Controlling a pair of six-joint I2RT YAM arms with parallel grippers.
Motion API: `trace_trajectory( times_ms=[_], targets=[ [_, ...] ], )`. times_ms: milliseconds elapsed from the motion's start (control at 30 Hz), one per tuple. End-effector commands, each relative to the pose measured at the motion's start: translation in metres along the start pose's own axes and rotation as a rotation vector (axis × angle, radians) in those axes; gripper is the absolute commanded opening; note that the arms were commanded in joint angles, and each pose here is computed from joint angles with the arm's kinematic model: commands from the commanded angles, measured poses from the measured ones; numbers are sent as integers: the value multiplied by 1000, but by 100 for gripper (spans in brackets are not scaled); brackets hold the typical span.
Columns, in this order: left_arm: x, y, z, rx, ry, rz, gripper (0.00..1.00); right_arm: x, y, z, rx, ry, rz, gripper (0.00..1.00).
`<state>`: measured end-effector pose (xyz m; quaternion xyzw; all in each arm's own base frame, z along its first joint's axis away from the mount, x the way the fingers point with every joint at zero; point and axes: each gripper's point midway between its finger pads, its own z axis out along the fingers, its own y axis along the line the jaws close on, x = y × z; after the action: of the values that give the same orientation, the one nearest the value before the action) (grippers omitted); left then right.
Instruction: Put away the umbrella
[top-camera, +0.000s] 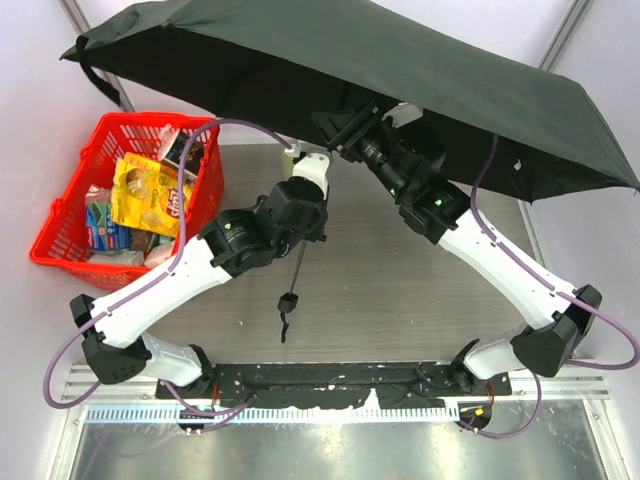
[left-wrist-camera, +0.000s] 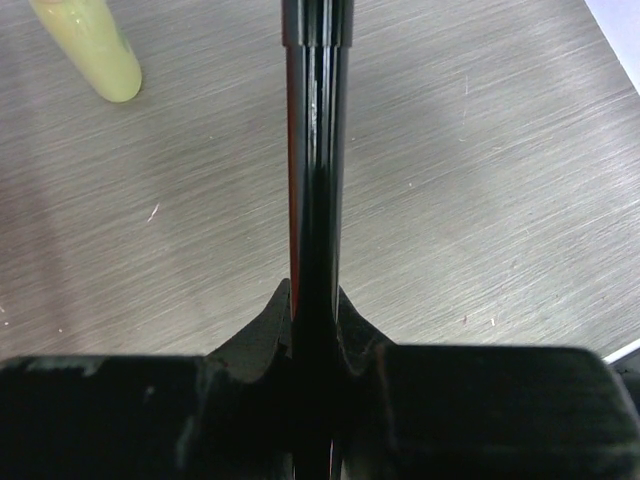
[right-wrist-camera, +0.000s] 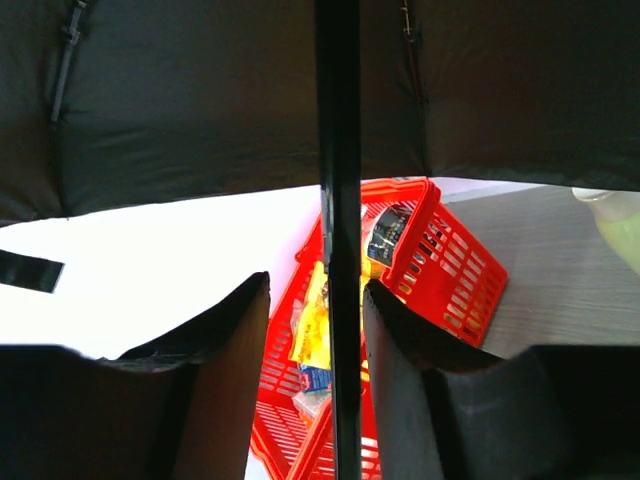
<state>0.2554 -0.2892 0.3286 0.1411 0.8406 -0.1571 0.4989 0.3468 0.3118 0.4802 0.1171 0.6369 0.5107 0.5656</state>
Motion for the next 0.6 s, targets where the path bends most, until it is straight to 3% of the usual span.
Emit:
trace_trajectory(
  times_ms=[0, 67, 100, 133, 200, 300, 333, 400, 500, 567],
  targets=[
    [-52, -8, -20, 36, -155, -58, 0, -22, 18, -2, -61, -75, 10, 43],
    [-55, -13, -24, 67, -155, -59, 0, -28, 13, -9, -73, -97, 27, 25],
    [-56, -18, -27, 102, -151, -56, 0, -41, 17, -12, -117, -120, 56, 9],
    [-55, -26, -31, 152, -144, -50, 0, -41, 10, -16, -130, -113, 73, 0],
    [-58, -42, -40, 263, -146, -49, 5, -50, 8, -23, -227, -77, 144, 0],
    [-56, -64, -55, 418, -144, -64, 57, -73, 22, -43, -400, -54, 215, 0],
    [-52, -71, -58, 469, -135, -70, 70, -79, 27, -53, -441, -69, 213, 0],
    [-47, -80, -60, 533, -117, -102, 86, -89, 36, -68, -484, -82, 207, 0],
    [-35, -92, -55, 632, -32, -161, 98, -104, 58, -92, -539, -108, 168, 0],
    [-29, -102, -51, 705, 31, -216, 96, -109, 61, -97, -530, -112, 133, 0]
  ],
)
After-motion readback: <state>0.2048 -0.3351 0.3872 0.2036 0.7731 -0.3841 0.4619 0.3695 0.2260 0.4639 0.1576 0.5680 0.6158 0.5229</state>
